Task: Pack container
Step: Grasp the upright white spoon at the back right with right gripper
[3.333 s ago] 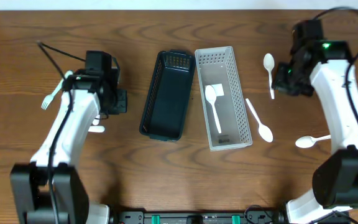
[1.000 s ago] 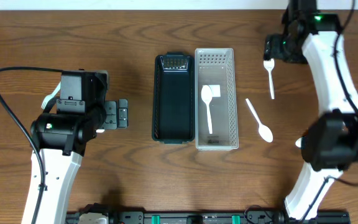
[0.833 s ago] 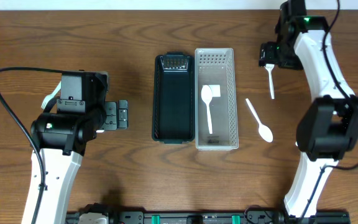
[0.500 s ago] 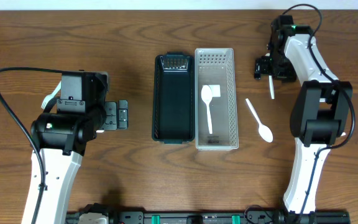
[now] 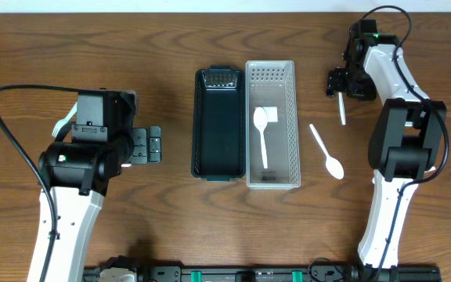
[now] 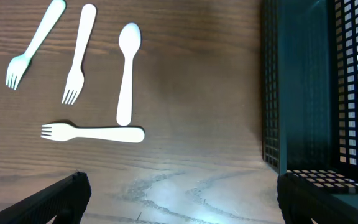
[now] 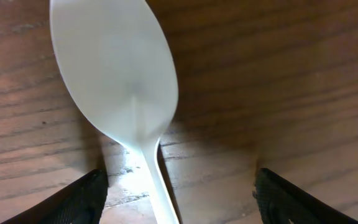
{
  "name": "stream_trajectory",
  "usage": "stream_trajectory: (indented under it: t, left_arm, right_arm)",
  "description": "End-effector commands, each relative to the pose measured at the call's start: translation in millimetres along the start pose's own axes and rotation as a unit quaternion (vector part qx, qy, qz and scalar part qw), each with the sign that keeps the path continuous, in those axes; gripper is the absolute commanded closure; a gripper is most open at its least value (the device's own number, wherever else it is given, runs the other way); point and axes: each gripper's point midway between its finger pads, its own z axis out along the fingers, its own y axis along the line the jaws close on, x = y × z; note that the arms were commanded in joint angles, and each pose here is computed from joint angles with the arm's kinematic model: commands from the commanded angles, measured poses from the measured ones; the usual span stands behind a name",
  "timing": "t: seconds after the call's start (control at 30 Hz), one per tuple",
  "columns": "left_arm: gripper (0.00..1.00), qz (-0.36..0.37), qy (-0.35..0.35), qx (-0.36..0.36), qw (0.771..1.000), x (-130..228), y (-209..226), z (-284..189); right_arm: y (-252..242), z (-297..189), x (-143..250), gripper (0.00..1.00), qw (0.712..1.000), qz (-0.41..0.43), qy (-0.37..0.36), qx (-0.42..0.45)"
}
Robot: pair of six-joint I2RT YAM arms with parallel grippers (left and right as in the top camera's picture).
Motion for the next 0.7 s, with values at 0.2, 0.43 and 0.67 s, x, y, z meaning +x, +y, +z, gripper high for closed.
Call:
stream_trajectory:
  t: [0.2,0.43,0.67]
  left_arm:
    - [0.02,-0.01,-0.005,-0.005,1.0,-5,2,-3]
    - [0.02,-0.01,-0.005,-0.005,1.0,-5,2,-3]
    - [0.02,-0.01,-0.005,-0.005,1.0,-5,2,-3]
  right_arm:
    - [0,39,19,0.58,0.998,-0.028,0.05,0.012]
    - [0,38,22,0.92,0.998,-0.028,0.056,0.012]
    - [2,33,26,0.99,0.998,-0.029,0.063,0.013]
